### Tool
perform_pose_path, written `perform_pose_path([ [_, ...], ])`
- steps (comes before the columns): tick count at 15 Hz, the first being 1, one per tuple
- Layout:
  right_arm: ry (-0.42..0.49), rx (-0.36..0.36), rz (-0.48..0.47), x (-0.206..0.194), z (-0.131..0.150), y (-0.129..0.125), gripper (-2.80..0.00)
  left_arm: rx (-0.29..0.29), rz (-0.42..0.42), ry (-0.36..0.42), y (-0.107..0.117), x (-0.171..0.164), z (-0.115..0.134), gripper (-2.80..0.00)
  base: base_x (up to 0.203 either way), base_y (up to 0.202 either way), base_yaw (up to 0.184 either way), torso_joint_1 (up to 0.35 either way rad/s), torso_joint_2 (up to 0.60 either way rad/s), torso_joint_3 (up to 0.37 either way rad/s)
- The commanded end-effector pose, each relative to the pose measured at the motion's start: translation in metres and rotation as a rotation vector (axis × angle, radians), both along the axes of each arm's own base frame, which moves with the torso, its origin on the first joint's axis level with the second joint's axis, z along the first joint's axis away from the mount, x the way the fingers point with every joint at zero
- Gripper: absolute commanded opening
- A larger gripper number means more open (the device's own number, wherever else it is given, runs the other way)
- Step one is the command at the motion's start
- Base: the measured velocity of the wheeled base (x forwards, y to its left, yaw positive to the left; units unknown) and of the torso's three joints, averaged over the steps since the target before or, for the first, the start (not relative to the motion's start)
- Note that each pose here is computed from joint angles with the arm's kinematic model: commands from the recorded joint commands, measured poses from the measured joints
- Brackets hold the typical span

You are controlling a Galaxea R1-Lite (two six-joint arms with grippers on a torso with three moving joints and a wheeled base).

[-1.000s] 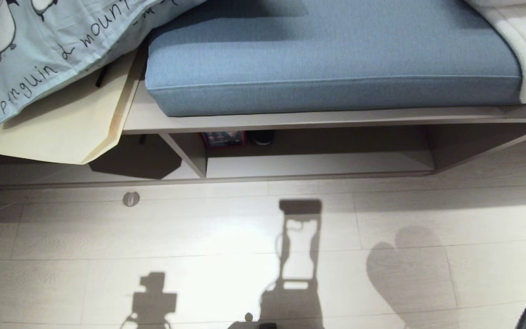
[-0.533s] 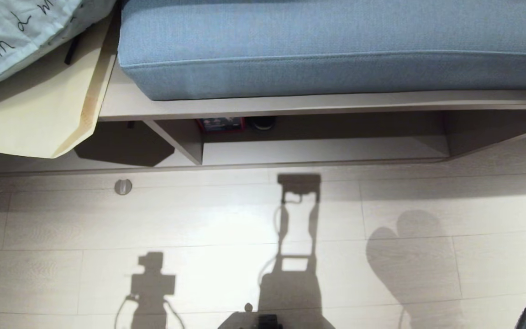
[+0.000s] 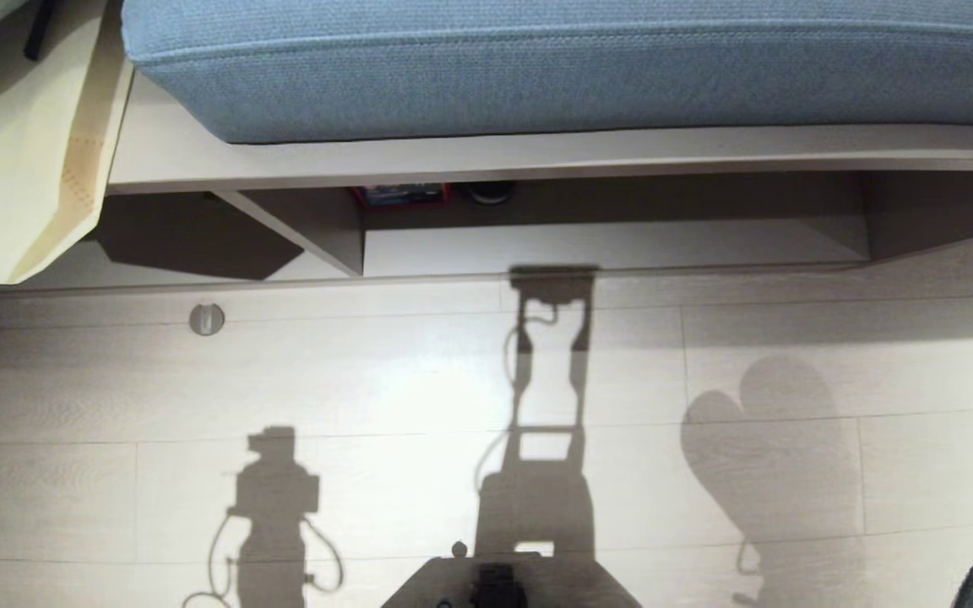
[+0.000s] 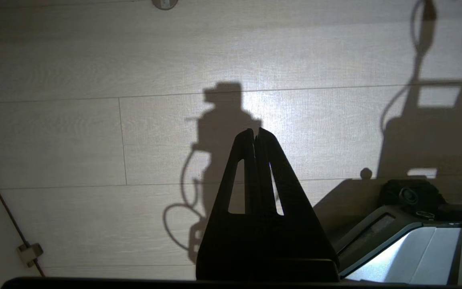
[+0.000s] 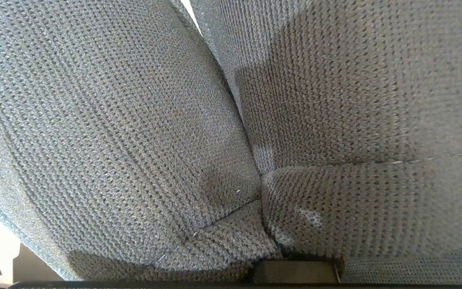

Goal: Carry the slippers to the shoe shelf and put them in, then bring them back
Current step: Place the slippers into the shoe cabinet

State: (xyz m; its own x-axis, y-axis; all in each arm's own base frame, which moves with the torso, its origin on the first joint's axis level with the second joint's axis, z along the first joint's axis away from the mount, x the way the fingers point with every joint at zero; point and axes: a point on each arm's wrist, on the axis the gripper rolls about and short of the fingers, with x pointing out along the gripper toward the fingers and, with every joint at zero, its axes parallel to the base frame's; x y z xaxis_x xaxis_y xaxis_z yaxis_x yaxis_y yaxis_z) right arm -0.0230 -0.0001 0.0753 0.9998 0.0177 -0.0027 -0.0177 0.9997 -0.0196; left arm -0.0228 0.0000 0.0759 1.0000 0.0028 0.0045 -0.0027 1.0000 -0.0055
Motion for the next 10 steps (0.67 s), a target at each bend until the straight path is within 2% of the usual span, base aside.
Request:
perform_pose_path([
  [1,0.000,-0.001,0.001,0.0000,-0.0001,0.0000,-2.80,-0.001,0.000,0.001,0.0000,0.0001,0.0000,-2.80,0.000,0.000,0.000,0.002,0.01,-0.193],
  [10,0.000,0.000,0.001,0.0000,-0.0001,0.0000,-2.80,-0.001,0.000,0.001,0.0000,0.0001,0.0000,-2.80,0.000,0.000,0.000,0.002,0.00,-0.197],
])
